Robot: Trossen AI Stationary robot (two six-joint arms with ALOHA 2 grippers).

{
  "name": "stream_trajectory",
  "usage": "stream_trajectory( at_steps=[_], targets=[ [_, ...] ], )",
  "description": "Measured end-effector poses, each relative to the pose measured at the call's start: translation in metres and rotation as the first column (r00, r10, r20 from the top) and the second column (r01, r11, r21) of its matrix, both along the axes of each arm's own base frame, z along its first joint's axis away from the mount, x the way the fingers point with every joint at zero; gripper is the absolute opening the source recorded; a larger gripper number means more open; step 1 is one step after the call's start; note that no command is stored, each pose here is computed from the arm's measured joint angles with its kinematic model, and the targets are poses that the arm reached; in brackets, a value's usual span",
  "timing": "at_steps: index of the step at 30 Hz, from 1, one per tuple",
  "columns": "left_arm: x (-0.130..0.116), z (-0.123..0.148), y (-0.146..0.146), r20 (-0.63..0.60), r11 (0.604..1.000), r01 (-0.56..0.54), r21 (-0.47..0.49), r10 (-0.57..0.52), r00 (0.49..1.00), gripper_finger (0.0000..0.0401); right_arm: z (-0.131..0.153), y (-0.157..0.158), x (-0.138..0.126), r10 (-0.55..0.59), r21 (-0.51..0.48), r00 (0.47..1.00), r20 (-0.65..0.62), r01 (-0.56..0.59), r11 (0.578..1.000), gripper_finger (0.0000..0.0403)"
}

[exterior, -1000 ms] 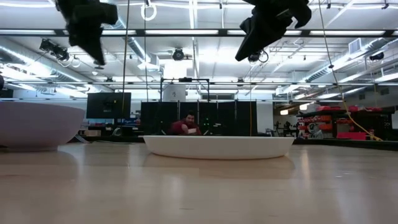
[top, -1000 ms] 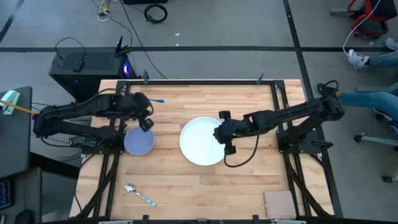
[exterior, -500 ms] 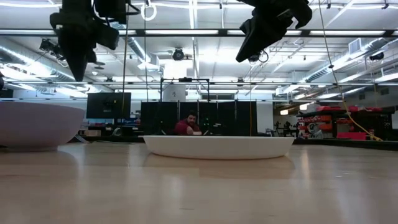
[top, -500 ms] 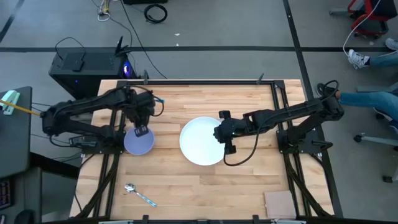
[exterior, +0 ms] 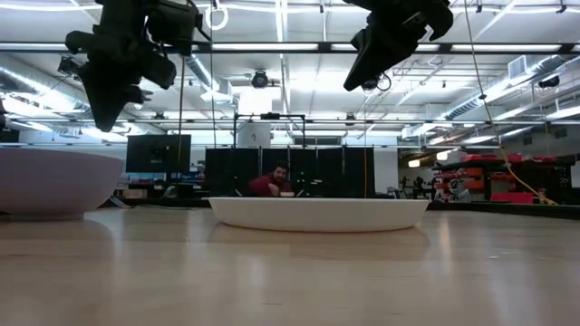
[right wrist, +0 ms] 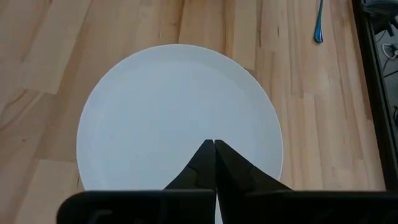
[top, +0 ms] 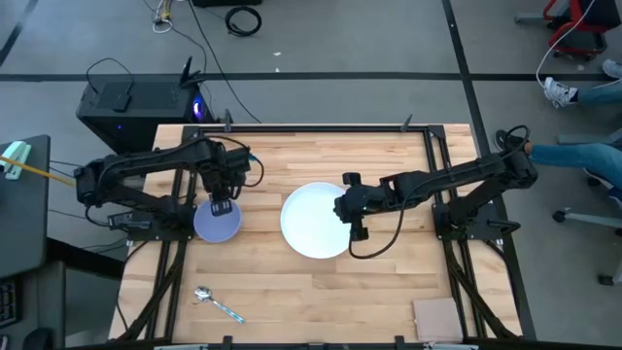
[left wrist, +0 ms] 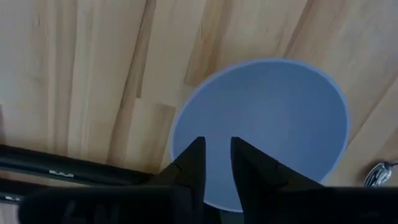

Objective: Set table place
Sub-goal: Put the bowl on the plate

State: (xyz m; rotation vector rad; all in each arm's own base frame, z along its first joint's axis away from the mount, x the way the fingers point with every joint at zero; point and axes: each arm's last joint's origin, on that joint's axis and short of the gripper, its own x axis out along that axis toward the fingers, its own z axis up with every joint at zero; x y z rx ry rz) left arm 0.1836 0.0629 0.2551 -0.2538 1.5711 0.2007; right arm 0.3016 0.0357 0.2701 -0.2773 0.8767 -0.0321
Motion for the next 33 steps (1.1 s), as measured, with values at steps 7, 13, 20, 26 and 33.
stream_trajectory(
  at_steps=[7,13,20,26,33],
  targets=[
    [-0.002,-0.018,-0.001,-0.026,0.998,0.054,-0.012,-0.055,0.998,0.0135,0.000,0.000,0.000,-0.017,0.014,1.000,0.003,0.017,1.000,0.0006],
    [-0.008,-0.037,-0.002,-0.059,0.991,0.130,-0.019,-0.131,0.990,0.0149,0.000,0.000,0.000,-0.016,0.013,1.000,0.004,0.016,1.000,0.0003],
    [-0.007,-0.036,-0.001,-0.064,0.991,0.134,0.016,-0.133,0.989,0.0149,0.001,-0.006,0.002,-0.038,0.016,0.999,0.016,0.037,0.999,0.0007],
    [-0.004,-0.036,0.001,-0.049,0.987,0.137,0.078,-0.134,0.990,0.0151,0.001,-0.015,0.002,-0.068,0.015,0.998,0.016,0.067,0.998,0.0004],
    [-0.002,-0.037,0.001,-0.016,0.989,0.134,0.064,-0.134,0.991,0.0148,0.001,-0.018,0.002,-0.077,0.015,0.997,0.014,0.077,0.997,0.0007]
  ],
)
